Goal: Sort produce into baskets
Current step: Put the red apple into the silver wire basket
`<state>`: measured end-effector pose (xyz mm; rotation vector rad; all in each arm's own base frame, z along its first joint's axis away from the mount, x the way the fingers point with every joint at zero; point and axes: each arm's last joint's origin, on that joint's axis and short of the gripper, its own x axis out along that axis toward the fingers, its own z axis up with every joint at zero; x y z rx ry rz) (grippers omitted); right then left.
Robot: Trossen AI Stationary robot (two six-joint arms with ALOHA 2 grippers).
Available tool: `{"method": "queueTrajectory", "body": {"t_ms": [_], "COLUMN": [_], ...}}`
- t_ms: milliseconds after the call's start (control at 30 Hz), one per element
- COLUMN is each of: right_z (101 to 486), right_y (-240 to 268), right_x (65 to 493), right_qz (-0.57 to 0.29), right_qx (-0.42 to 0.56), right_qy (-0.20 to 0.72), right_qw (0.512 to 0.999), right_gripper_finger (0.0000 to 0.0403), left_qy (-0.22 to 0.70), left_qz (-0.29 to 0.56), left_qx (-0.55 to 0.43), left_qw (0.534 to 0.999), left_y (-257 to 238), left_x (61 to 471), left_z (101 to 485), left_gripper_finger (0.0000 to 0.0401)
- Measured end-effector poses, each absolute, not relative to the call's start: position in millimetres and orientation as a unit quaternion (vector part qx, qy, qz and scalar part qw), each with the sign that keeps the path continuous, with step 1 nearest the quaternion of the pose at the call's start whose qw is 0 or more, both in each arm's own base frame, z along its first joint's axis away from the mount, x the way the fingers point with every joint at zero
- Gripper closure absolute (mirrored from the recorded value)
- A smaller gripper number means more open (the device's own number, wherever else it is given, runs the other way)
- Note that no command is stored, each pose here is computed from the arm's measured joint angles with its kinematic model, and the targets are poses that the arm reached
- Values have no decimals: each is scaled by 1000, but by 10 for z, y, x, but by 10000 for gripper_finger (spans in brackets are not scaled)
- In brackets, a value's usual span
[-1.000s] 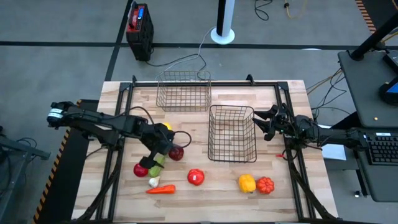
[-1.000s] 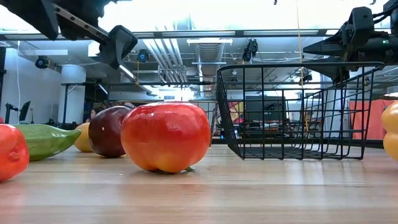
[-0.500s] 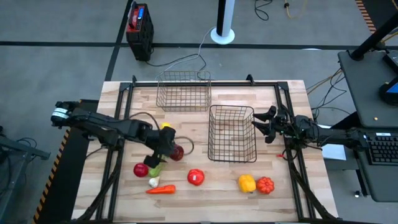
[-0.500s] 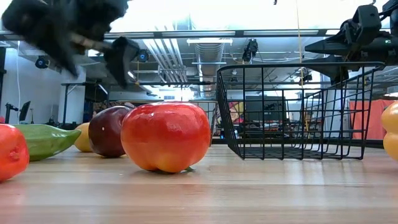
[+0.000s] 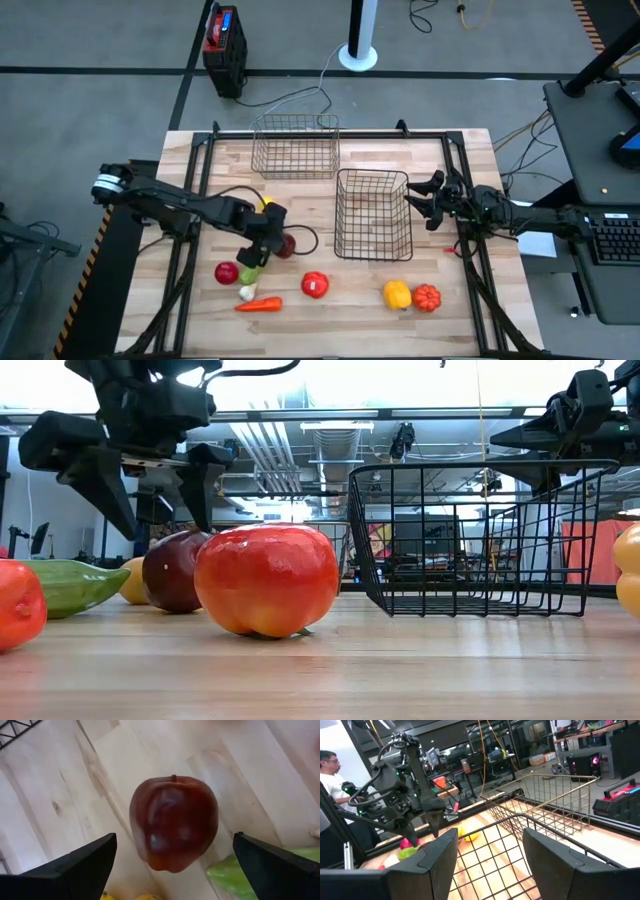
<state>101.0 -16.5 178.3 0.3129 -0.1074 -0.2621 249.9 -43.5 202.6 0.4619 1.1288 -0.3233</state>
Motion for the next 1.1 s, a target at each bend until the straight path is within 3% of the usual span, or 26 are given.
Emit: {"method": "queueTrajectory", "body": {"t_ms": [800,1100], "right_z": [1775,1774], "right_y": [-165,-166], "right_x": [1011,1011], "right_qz": [-131,-131], "right_qx": [153,150], "right_qy": [-49,-48], "right_qw": [978,979], "right_gripper_finger": [188,188], "left_qy": [544,541], "left_qz": [-151,-149], "left_qx": [209,204], "left_qw": [798,802], "left_y": [-467,-473], "left_x": [2711,2739], "left_z": [1680,1651], "left_gripper_finger": [20,62]}}
